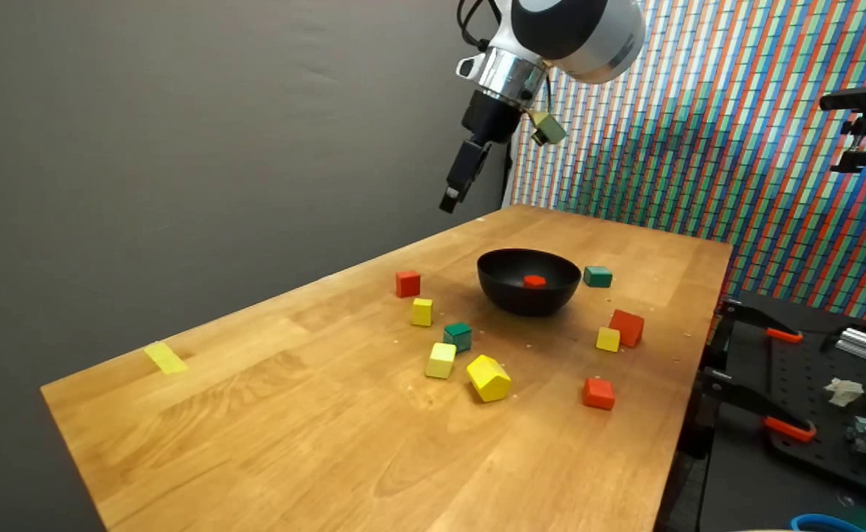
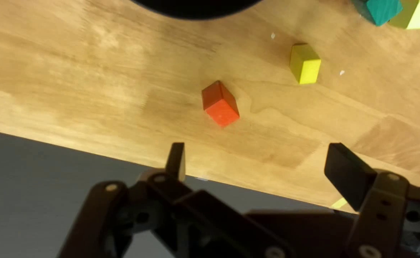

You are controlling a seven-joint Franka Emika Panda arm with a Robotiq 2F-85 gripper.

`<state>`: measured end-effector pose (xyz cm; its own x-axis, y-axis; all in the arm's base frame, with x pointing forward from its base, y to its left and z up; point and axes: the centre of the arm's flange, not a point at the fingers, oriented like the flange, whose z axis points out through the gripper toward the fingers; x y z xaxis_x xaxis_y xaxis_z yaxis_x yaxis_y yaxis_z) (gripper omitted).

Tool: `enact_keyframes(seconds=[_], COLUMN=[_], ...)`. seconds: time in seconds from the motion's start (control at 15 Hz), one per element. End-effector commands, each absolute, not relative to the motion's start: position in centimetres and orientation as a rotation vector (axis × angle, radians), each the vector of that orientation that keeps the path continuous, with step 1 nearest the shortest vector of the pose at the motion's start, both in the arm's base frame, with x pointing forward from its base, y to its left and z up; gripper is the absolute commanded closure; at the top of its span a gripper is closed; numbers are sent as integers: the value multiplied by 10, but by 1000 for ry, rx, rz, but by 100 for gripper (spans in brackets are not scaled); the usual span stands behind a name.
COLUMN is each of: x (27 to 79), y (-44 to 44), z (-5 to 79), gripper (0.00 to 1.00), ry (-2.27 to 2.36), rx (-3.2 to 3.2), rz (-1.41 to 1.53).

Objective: Put all the blocks in the bowl

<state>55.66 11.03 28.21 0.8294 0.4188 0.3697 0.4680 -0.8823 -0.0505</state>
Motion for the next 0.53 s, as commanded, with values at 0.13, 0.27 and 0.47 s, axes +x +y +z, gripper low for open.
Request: enact_keyframes(seconds=[0.13, 0.27, 0.47], x=[658, 678, 699], y=[146, 147, 150], z=[229, 203, 174], gripper=[0, 0, 0], ry=[-624, -586, -573], rx=[-2945, -2996, -3055], rz=[-438, -362, -250])
